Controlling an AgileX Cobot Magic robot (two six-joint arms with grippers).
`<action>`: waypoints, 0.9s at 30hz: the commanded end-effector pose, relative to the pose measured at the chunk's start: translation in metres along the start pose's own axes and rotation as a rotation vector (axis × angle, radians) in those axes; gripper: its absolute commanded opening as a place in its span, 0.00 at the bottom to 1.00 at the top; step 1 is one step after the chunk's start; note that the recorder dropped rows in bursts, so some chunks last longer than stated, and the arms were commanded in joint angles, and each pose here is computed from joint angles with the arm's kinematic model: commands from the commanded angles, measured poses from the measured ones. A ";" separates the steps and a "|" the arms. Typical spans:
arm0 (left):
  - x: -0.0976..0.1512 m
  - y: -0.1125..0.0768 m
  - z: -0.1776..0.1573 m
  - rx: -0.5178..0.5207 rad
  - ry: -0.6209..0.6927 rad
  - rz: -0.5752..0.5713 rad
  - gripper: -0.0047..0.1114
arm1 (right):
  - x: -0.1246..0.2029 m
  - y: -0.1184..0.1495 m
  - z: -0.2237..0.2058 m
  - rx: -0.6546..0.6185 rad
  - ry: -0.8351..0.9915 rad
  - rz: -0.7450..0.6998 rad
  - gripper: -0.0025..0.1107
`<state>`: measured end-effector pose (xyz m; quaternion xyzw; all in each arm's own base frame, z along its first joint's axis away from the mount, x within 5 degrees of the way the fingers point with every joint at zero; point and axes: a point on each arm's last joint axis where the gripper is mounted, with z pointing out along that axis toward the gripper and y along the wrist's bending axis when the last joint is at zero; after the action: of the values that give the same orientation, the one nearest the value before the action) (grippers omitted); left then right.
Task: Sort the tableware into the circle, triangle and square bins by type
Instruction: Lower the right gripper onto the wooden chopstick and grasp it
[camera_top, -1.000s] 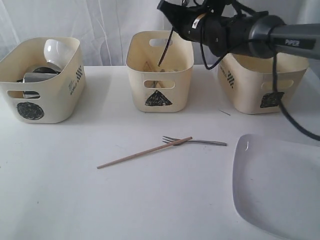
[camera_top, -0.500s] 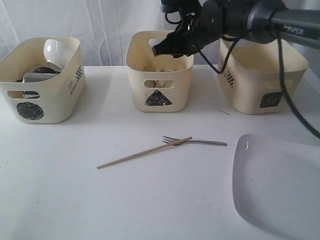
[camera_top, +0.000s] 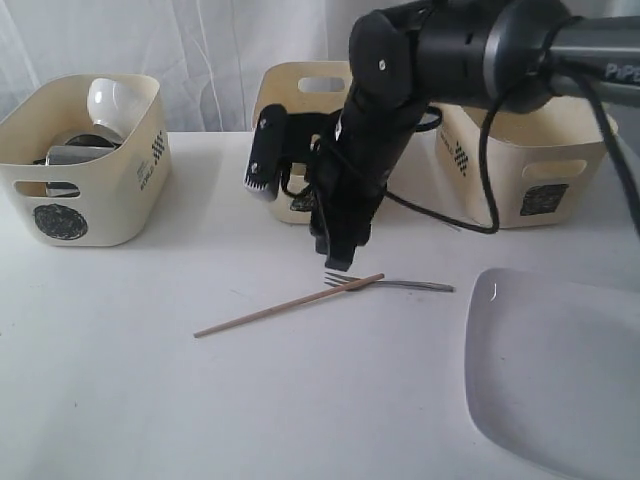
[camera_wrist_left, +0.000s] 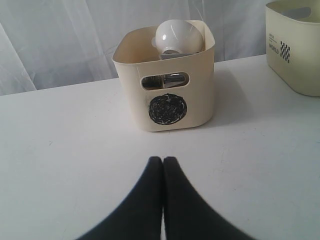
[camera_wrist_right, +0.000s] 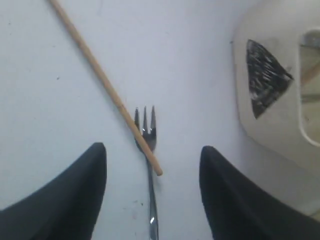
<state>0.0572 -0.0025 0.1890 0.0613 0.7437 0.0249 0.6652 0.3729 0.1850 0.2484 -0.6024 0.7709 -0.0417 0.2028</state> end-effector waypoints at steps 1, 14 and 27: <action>0.000 0.000 0.000 0.001 -0.006 -0.008 0.04 | -0.006 0.014 0.029 -0.072 0.033 -0.156 0.52; 0.000 0.000 0.000 0.001 -0.006 -0.008 0.04 | -0.008 0.021 0.092 -0.123 0.043 -0.280 0.52; 0.000 0.000 0.000 0.001 -0.006 -0.008 0.04 | -0.005 0.022 0.115 -0.189 0.093 -0.245 0.47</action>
<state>0.0572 -0.0025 0.1890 0.0613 0.7437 0.0249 0.6652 0.3962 0.2181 0.1415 -0.7147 0.6891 -0.0284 0.1162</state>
